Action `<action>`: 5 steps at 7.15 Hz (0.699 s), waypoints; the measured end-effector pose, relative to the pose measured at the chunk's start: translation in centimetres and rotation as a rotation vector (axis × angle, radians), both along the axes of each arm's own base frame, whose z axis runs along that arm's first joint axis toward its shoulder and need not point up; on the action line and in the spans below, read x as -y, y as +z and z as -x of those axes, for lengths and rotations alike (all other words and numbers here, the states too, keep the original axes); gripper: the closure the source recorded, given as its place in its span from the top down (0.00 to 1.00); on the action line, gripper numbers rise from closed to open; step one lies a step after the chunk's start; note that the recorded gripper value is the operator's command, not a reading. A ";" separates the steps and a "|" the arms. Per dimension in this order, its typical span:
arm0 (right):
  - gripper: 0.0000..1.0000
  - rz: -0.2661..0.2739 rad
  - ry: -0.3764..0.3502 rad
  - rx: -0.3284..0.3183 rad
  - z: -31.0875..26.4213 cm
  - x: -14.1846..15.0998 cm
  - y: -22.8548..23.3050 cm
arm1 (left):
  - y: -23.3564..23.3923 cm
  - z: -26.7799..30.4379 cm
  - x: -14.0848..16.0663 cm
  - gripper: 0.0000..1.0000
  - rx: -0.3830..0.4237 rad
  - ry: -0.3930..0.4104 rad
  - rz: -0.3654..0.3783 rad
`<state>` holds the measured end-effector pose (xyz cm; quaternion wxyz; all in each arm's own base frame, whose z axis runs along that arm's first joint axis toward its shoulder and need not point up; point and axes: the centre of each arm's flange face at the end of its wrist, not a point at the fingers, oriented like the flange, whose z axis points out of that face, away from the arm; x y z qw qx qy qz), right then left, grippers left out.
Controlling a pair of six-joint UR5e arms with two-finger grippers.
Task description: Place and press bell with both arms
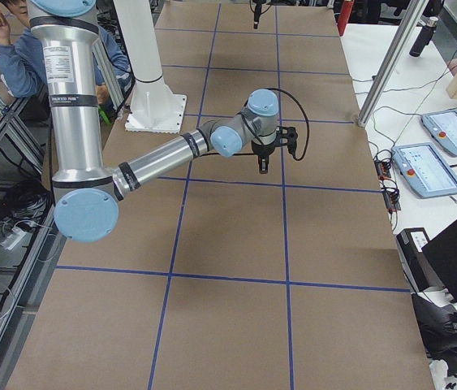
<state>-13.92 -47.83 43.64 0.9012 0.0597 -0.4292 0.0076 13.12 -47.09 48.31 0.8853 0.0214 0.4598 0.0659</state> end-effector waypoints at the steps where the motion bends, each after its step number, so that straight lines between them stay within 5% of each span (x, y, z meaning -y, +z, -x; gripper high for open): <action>1: 1.00 -0.038 -0.029 -0.018 -4.6 -0.6 3.4 | 3.1 4.3 -1.1 0.99 0.023 0.012 -0.063; 3: 1.00 -0.093 -0.093 -0.078 -12.5 -1.6 9.3 | 9.4 12.6 -3.1 0.99 0.076 0.017 -0.159; 5: 1.00 -0.101 -0.170 -0.118 -17.8 -2.8 12.3 | 14.6 17.7 -4.2 0.99 0.105 0.003 -0.173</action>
